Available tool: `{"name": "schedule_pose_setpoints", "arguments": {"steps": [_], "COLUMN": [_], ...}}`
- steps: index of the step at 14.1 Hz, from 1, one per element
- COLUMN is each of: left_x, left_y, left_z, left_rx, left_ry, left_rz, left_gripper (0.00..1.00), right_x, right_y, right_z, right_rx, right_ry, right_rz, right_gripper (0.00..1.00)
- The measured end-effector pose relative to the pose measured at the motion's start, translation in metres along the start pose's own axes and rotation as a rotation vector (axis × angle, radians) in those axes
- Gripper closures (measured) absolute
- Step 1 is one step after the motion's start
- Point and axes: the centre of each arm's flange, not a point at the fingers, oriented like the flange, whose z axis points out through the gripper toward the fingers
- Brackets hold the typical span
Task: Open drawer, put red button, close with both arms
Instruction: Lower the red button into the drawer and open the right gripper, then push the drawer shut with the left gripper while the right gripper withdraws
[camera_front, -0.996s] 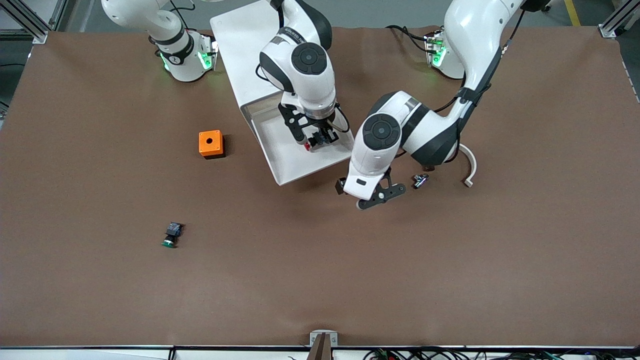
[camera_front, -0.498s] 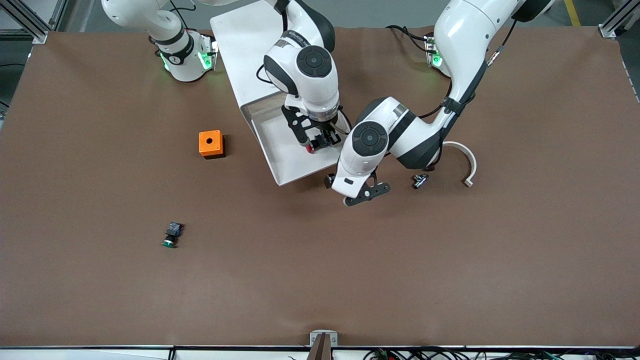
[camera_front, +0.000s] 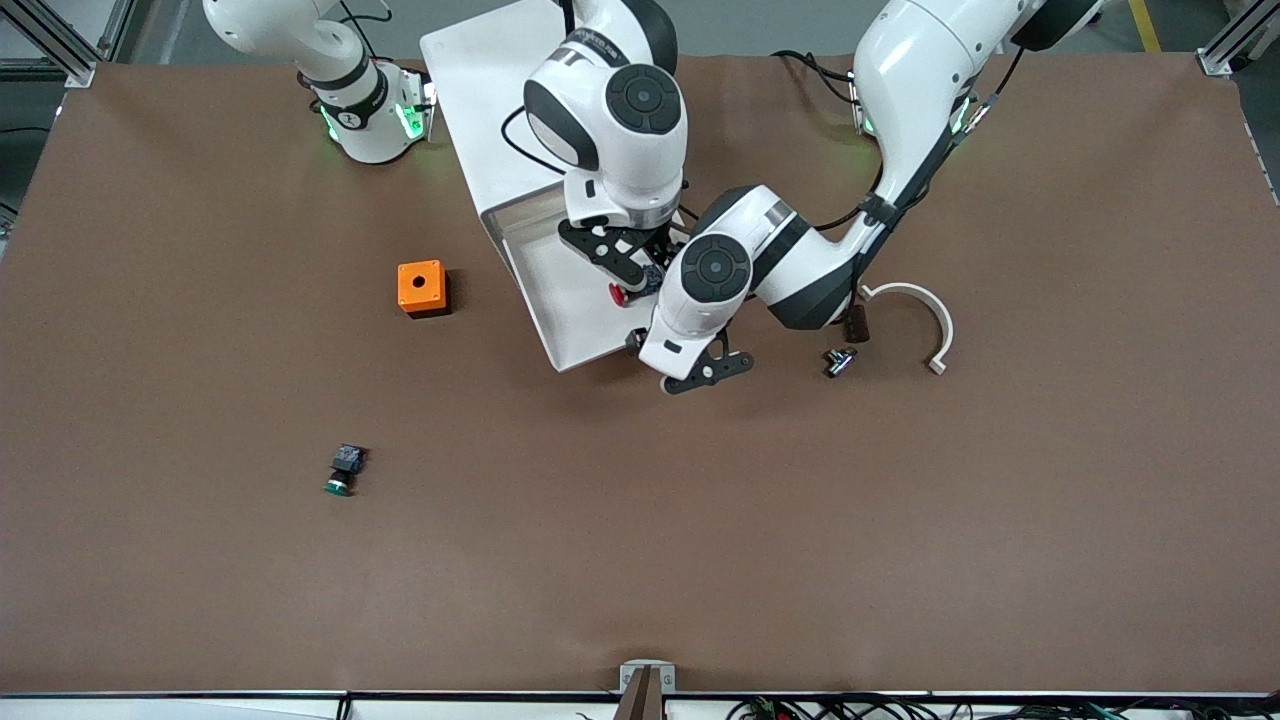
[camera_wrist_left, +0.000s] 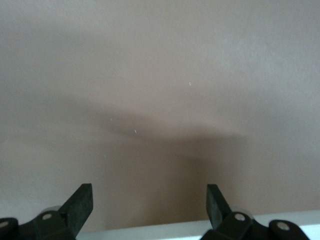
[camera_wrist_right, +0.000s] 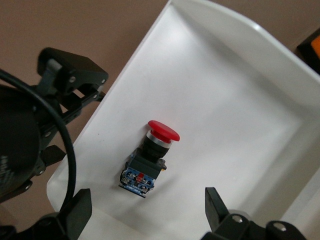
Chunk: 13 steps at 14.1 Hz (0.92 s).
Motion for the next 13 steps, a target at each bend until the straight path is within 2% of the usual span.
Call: {"name": "schedule_pose_setpoints", "arguments": {"steps": [3,5,9,13], "left_x": [-0.01,-0.024,-0.076,-0.114], "left_y": [0.006,0.01,0.024,0.032], "left_z": [-0.002,0.002,0.017,0.025], "left_rx": [-0.019,-0.017,0.003,0.019], "left_ry": [-0.03,-0.049,-0.104,-0.139], "left_rz": [0.001,-0.002,-0.006,-0.027], "left_gripper": [0.0,0.0,0.0,0.0], "right_x": [0.027,0.046,0.078,0.123], "right_y": [0.016,0.033,0.068,0.105], "right_z": [-0.037,-0.071,-0.128,-0.158], "right_rx": [-0.004,0.019,0.047,0.06], "right_ry": [-0.009,-0.007,-0.001,-0.014], "right_rz": [-0.09,-0.131,-0.192,-0.253], "right_gripper": [0.0,0.0,0.0,0.0]}}
